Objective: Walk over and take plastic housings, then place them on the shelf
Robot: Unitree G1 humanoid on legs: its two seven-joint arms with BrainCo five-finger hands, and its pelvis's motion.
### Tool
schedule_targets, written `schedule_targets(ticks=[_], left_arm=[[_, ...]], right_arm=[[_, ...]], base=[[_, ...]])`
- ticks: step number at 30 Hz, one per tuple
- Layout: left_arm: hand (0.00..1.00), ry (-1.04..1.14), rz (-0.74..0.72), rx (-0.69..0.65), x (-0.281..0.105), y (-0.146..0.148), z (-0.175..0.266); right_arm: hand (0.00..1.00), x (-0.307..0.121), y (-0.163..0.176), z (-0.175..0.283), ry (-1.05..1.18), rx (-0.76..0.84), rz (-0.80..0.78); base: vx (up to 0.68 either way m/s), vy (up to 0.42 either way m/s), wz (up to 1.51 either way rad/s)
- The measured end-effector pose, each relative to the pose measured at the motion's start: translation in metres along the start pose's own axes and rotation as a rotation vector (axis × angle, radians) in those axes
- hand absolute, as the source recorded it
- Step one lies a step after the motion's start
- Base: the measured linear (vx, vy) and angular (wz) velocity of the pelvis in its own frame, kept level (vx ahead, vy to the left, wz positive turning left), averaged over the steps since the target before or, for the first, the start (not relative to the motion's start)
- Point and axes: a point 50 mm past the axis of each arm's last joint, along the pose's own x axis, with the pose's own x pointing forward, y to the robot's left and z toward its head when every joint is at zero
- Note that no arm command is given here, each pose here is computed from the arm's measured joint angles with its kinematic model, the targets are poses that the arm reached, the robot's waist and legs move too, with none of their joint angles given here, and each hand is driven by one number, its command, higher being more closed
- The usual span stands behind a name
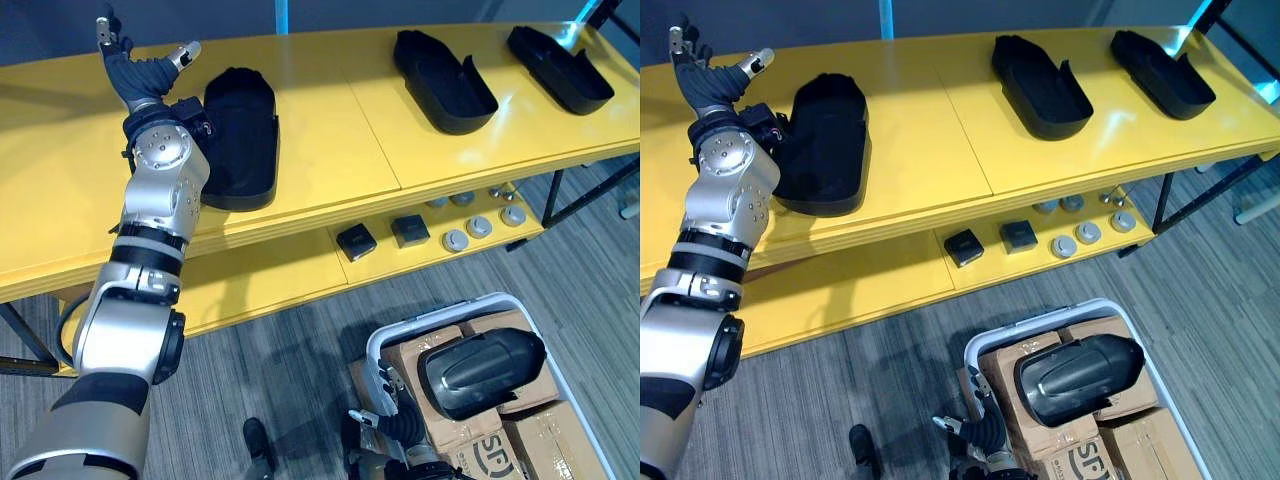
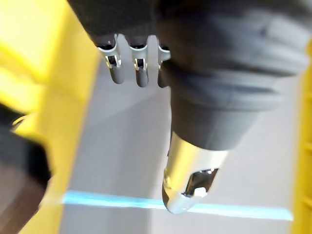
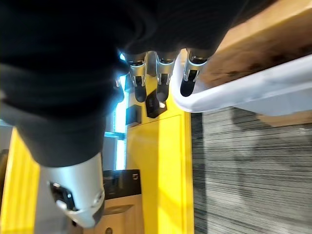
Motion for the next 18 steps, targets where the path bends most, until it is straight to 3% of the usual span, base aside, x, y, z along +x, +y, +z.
schedule_targets(ticks=[3, 6, 12, 18], left_arm=[[1.0, -0.018, -0.032, 0.111, -0.051, 0.027, -0.034], [1.0, 0.097, -0.073, 0.171, -0.117, 0.063, -0.071], [1.0, 0.34, -0.159, 0.136, -0.218, 0.103, -0.091], [1.0, 0.42, -0.27, 0.075, -0.238, 0.108, -0.096]], right_arm=[[0.0, 0.001, -0.011, 0.0, -0.005, -0.002, -0.041], [0.0, 0.001, -0.024, 0.0, -0.014, 0.003, -0.104], [0.0, -0.011, -0.038, -0.012, 0.036, -0.002, -0.15], [0.0, -0.02, -0.041, -0.018, 0.071, 0.037, -0.16]], base=[[0.02, 0.033, 0.26], [-0.01, 0.032, 0.2], [-0.07, 0.042, 0.13], [-0.07, 0.013, -0.06]])
